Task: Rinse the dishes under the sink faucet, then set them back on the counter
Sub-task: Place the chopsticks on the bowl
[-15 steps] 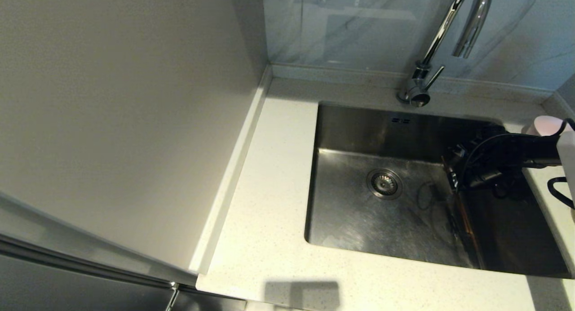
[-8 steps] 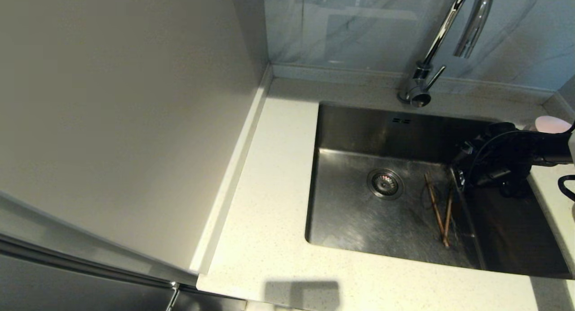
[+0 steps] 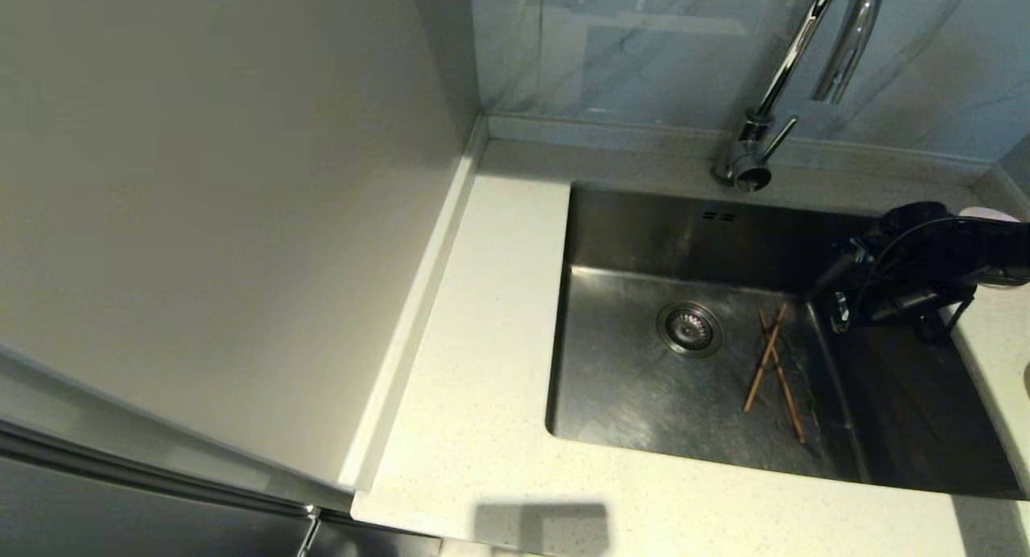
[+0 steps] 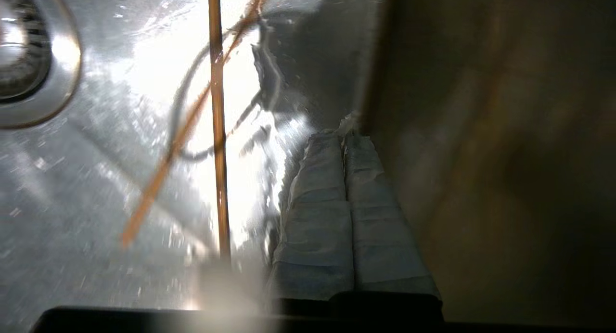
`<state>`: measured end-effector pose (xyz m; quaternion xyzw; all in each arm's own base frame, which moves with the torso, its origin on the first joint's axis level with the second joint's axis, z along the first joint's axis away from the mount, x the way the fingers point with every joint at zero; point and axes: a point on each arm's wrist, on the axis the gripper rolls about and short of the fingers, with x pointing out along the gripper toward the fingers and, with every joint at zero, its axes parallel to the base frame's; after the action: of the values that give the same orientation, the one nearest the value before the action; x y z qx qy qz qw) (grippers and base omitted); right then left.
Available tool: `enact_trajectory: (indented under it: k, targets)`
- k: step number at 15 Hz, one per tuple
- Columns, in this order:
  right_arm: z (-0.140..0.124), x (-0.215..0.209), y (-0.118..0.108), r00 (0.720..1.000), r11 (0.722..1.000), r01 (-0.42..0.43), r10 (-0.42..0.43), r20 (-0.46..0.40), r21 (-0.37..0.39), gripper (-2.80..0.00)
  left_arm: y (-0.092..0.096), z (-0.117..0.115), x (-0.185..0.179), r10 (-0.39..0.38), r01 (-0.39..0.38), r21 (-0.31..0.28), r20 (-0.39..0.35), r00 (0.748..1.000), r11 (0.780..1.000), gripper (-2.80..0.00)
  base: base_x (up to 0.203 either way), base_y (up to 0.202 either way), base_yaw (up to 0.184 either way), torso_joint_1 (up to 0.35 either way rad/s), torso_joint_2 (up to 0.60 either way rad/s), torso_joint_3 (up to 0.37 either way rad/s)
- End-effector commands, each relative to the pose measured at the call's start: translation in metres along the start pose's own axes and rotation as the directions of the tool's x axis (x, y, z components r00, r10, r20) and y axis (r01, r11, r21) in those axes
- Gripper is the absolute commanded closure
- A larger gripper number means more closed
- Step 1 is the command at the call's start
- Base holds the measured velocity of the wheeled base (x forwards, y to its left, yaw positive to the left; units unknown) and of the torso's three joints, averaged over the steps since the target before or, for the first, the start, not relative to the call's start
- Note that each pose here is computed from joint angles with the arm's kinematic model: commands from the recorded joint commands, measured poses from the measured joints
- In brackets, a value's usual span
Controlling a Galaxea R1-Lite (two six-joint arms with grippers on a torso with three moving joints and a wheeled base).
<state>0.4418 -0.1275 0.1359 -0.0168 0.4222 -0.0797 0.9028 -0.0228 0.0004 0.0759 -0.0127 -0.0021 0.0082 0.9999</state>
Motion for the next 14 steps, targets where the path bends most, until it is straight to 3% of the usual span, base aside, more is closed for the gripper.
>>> enact_trajectory:
  k: [1,4,7,10,12,14]
  targets:
    - [0.012,-0.060,0.003,0.996,1.000,0.008,-0.007,0.090,-0.009,0.00,0.000,0.000,0.000,0.000,0.000,-0.001,0.004,1.000,1.000,0.00,0.000,0.000,0.000,0.000,0.00,0.000]
    - [0.012,-0.170,0.013,0.966,0.999,0.036,-0.029,0.257,-0.021,0.00,0.000,0.000,0.000,0.000,0.000,-0.001,0.004,1.000,1.000,0.00,0.000,0.000,0.000,0.000,0.00,0.000]
    - [-0.011,-0.265,0.019,0.908,0.988,0.151,-0.149,0.393,0.026,0.00,0.000,0.000,0.000,0.000,0.000,-0.001,0.004,1.000,1.000,0.00,0.000,0.000,0.000,0.000,0.00,0.000]
    - [-0.049,-0.307,0.019,0.854,0.932,0.331,-0.363,0.373,0.148,0.00,0.000,0.000,0.000,0.000,0.000,-0.001,0.004,1.000,1.000,0.00,0.000,0.000,0.000,0.000,0.00,0.000]
    - [-0.077,-0.320,0.022,0.833,0.901,0.393,-0.434,0.343,0.186,0.00,0.000,0.000,0.000,0.000,0.000,-0.001,0.004,1.000,1.000,0.00,0.000,0.000,0.000,0.000,0.00,0.000]
    - [-0.092,-0.336,0.024,0.810,0.887,0.411,-0.461,0.363,0.210,0.00,0.000,0.000,0.000,0.000,0.000,-0.001,0.004,1.000,1.000,0.00,0.000,0.000,0.000,0.000,0.00,0.000]
